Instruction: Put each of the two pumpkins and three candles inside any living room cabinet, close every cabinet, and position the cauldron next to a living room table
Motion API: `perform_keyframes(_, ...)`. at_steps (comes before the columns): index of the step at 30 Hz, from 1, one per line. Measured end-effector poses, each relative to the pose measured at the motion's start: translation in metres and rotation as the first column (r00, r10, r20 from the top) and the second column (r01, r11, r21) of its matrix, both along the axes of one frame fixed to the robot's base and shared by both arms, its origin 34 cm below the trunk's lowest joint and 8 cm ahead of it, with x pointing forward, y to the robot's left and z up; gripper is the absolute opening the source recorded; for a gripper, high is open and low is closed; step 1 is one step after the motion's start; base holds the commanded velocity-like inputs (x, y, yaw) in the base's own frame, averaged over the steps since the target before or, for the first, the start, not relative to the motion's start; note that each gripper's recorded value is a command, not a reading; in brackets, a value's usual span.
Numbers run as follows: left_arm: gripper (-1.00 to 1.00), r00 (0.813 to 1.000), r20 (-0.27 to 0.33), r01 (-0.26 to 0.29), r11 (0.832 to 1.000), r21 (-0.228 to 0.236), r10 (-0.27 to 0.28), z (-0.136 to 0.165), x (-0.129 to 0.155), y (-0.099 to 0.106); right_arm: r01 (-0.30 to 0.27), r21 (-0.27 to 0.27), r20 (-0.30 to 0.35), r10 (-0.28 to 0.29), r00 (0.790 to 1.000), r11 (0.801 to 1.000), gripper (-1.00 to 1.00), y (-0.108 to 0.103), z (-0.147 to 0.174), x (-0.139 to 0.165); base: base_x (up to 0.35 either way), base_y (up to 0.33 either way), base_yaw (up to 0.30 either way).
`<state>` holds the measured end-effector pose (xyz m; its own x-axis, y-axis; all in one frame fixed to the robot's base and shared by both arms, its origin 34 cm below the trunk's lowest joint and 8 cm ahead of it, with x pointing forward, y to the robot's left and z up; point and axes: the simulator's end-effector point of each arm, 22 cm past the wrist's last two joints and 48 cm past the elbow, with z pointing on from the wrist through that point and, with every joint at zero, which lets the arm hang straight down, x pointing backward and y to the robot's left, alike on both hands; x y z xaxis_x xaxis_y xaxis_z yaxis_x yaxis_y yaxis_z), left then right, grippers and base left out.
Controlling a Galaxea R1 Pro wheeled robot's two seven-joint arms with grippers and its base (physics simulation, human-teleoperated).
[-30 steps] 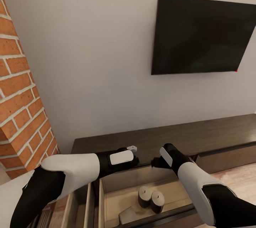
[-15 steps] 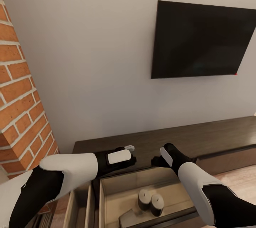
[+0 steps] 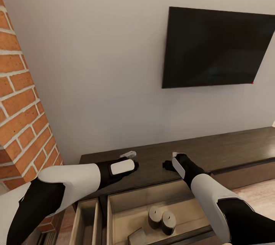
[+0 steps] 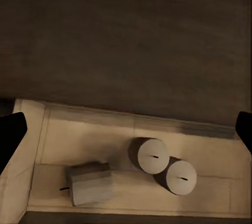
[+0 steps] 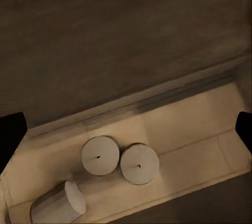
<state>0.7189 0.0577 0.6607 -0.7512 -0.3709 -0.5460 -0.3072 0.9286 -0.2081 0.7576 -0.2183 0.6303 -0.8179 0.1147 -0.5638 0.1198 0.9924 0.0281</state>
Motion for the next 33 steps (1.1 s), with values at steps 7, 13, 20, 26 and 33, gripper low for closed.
perform_keyframes(7,1.00,0.974,0.224,-0.007,0.998,0.067,-0.008,0.049,0.036,0.002,0.013,-0.043,0.151,-0.006,0.989,0.999,1.00,-0.008,0.035,0.028,0.000,0.000,0.000)
perform_keyframes(13,1.00,0.930,0.366,-0.023,0.992,0.123,-0.024,0.076,0.049,0.011,0.024,-0.043,0.210,-0.014,0.978,0.999,1.00,-0.009,0.055,0.038,0.000,0.000,0.000)
perform_keyframes(20,1.00,0.836,0.546,-0.026,0.988,0.150,-0.061,0.111,0.061,0.018,0.056,-0.027,0.351,-0.043,0.935,0.998,1.00,-0.009,0.083,0.055,0.000,0.000,0.000)
perform_keyframes(26,1.00,0.786,0.613,-0.029,0.984,0.173,-0.085,0.131,0.065,0.024,0.084,-0.028,0.461,-0.062,0.885,0.996,1.00,-0.011,0.098,0.059,0.000,0.000,0.000)
perform_keyframes(33,1.00,0.726,0.675,-0.023,0.977,0.211,-0.129,0.153,0.064,0.026,0.081,-0.025,0.510,-0.058,0.858,0.996,1.00,-0.002,0.115,0.061,0.000,0.000,0.000)
